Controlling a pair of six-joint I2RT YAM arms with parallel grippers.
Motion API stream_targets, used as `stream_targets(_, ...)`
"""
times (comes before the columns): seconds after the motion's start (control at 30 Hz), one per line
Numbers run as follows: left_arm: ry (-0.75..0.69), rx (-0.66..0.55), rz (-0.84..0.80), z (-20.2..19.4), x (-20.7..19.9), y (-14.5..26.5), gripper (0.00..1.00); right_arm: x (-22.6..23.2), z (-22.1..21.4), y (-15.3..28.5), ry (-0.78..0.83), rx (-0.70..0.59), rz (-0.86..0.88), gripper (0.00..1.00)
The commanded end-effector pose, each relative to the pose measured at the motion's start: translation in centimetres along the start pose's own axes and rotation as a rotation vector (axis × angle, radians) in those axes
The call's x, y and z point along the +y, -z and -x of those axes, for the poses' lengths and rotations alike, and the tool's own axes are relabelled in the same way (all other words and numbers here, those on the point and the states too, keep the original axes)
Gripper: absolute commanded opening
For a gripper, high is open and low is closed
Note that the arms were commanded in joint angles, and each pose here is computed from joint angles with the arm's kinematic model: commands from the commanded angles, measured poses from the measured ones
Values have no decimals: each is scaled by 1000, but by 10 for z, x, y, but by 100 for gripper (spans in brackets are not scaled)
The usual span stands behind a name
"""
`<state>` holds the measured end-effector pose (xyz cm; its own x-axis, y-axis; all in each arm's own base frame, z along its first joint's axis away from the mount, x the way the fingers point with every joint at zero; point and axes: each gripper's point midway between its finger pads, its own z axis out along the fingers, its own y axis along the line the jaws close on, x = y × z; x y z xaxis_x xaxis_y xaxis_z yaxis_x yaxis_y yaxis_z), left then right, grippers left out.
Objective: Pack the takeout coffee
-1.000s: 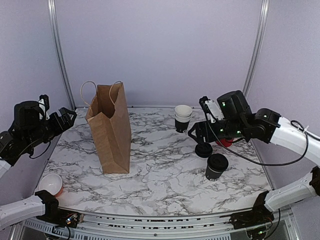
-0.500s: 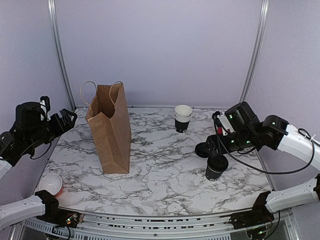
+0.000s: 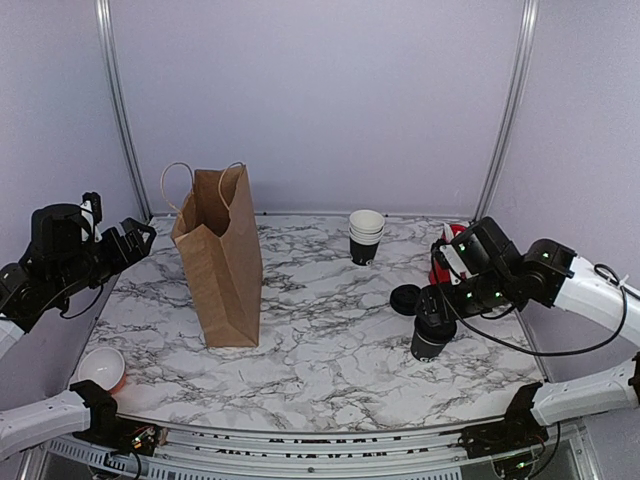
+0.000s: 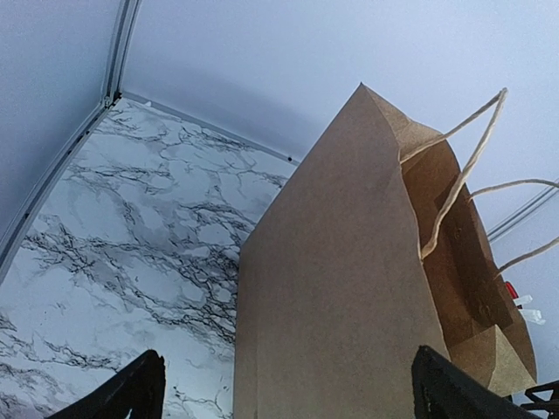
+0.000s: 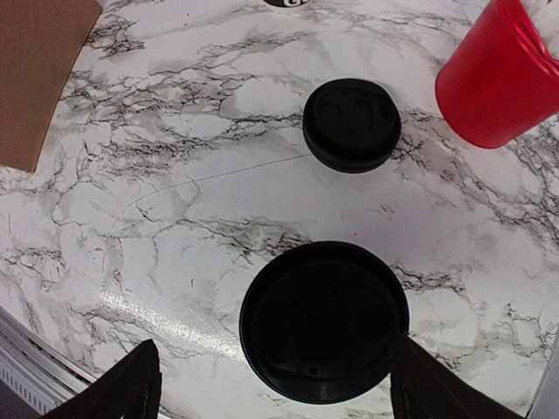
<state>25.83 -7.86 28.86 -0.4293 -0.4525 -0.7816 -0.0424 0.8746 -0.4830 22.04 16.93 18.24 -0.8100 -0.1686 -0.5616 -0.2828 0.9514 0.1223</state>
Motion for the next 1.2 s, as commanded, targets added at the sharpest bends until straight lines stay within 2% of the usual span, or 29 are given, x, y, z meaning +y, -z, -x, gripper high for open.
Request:
stream_targets(0.0, 5, 22, -3, -7, 2, -1, 99, -8, -4, -1, -14, 9, -23, 88)
stream_targets(0.2, 3, 49, 1, -12, 2, -5, 99, -11, 9, 4, -6, -34, -30, 92)
stream_targets(0.57, 29, 82, 27, -24, 12, -3, 99, -12, 20, -1, -11, -26, -42, 94)
stream_targets(1.17, 11, 64, -37, -12, -7, -4, 99, -15, -15, -4, -17, 79, -4, 98)
